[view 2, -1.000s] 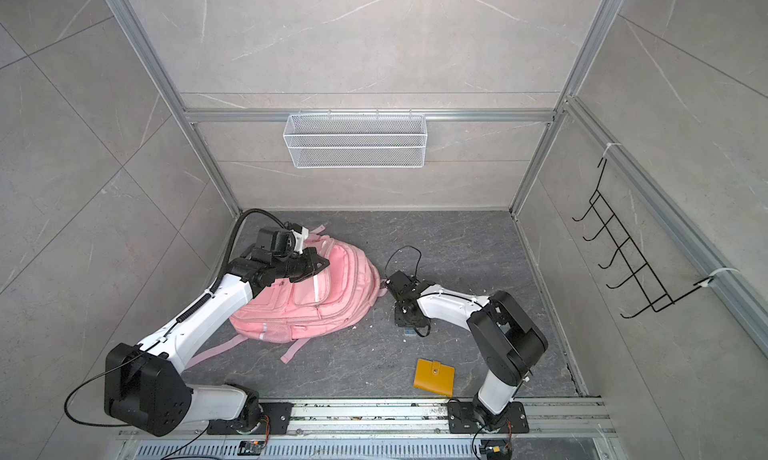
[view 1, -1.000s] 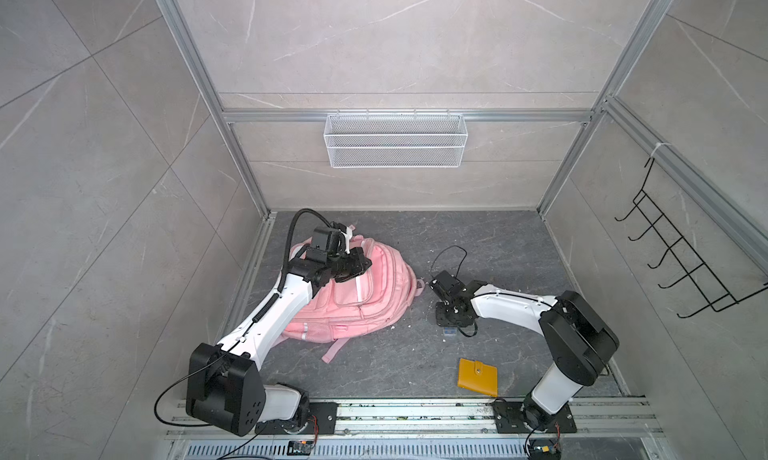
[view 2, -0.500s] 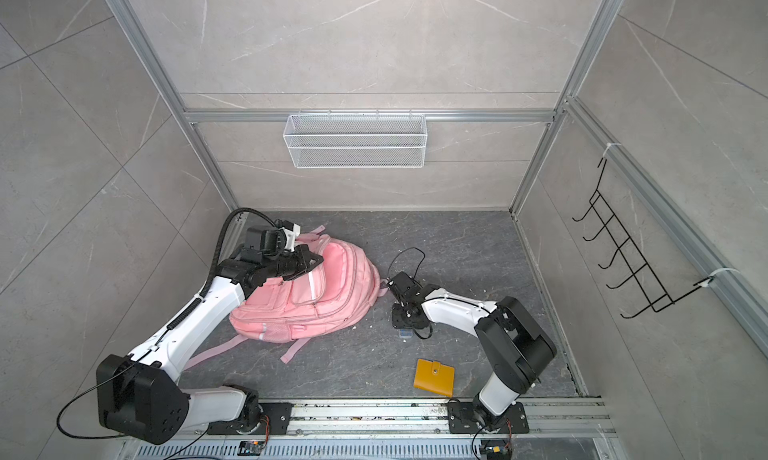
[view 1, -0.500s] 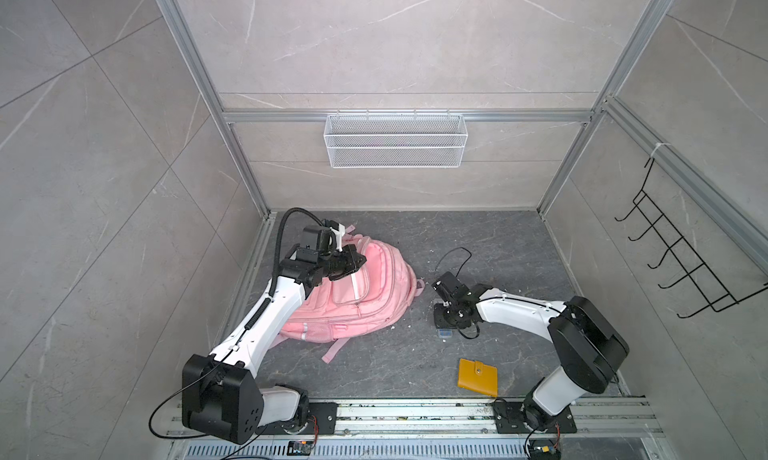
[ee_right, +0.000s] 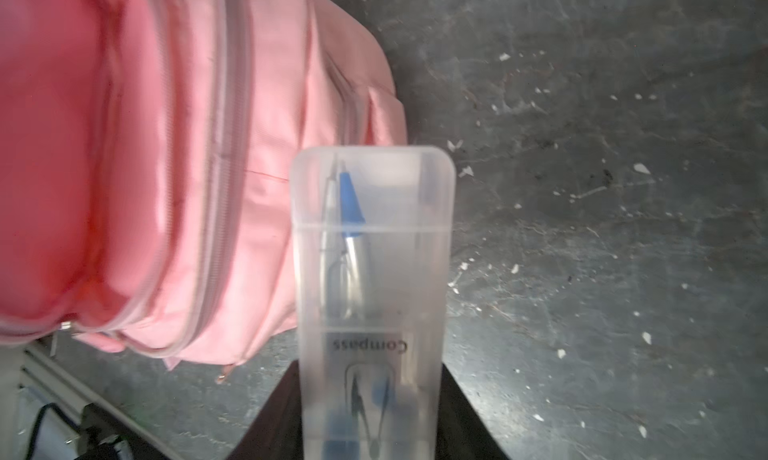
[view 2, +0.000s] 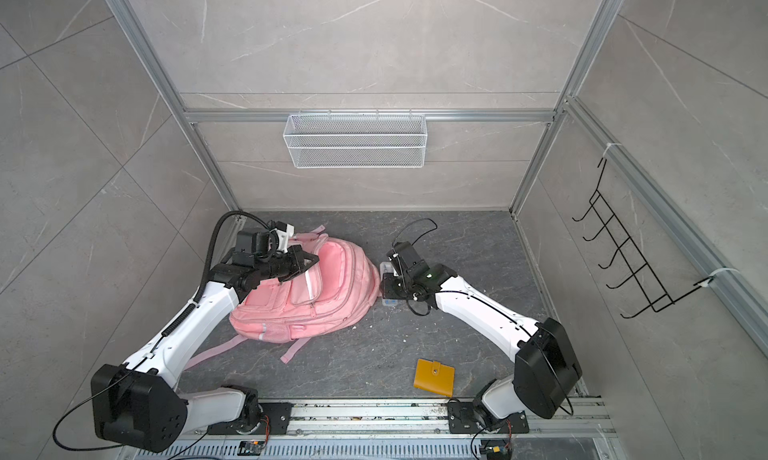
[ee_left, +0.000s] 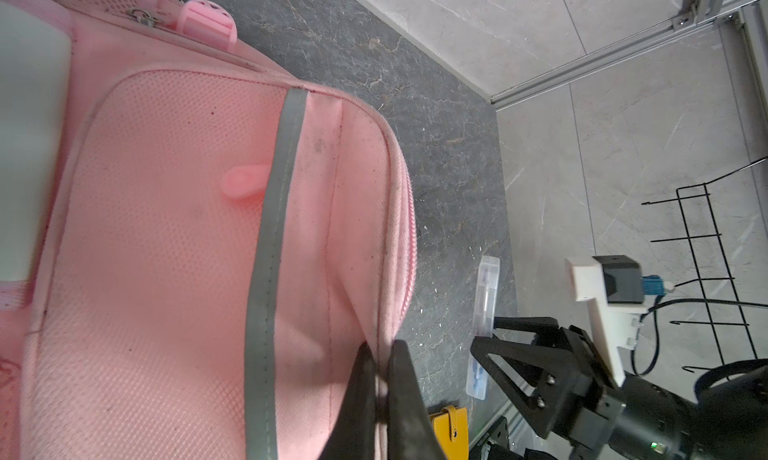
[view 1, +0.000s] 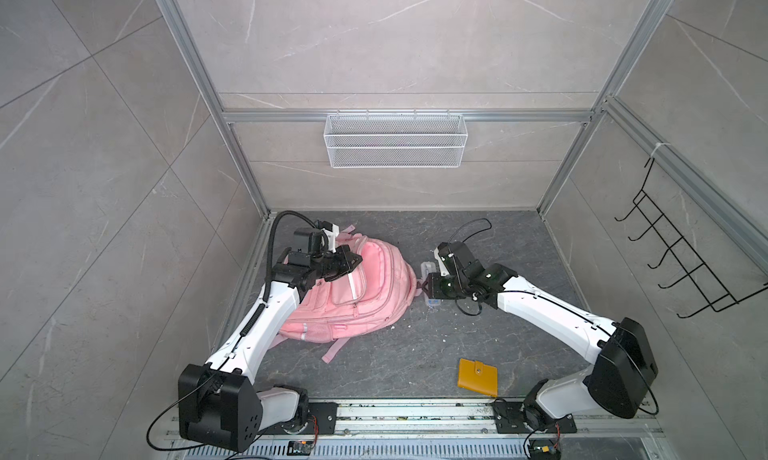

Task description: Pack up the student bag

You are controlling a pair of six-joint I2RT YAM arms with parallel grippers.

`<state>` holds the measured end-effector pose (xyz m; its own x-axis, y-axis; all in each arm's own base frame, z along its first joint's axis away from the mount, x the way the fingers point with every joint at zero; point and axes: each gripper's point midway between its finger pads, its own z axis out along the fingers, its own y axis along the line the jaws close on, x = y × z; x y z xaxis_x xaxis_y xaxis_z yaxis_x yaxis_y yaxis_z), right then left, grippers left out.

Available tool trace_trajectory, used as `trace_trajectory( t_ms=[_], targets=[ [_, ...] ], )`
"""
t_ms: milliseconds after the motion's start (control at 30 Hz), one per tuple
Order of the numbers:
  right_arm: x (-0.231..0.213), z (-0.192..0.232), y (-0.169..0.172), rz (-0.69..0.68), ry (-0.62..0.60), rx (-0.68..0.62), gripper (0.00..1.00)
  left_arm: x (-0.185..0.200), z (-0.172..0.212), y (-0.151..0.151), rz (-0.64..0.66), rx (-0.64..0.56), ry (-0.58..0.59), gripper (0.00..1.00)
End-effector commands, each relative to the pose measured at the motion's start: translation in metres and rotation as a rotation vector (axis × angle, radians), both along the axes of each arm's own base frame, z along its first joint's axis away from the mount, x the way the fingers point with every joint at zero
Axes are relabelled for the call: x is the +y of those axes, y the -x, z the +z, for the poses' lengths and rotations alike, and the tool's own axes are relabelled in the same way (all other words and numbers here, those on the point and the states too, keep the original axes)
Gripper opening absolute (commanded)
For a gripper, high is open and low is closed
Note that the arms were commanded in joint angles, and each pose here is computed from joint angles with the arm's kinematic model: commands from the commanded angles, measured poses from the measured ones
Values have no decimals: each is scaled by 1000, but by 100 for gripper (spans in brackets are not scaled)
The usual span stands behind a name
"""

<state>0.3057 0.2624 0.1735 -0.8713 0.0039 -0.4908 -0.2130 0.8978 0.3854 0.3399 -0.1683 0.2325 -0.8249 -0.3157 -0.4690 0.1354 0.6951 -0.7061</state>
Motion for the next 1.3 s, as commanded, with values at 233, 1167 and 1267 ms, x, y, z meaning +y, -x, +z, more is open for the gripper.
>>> trace_trajectory(
  t_ms=[233, 1167, 1267],
  targets=[
    [87, 34, -5, 157, -221, 81, 0, -10, 51, -1, -47, -181, 132, 0],
    [205, -6, -49, 273, -405, 190, 0, -9, 48, 3, -1, -172, 204, 0],
    [206, -6, -49, 272, -408, 191, 9, -8, 48, 2, 7, -172, 202, 0]
  ],
)
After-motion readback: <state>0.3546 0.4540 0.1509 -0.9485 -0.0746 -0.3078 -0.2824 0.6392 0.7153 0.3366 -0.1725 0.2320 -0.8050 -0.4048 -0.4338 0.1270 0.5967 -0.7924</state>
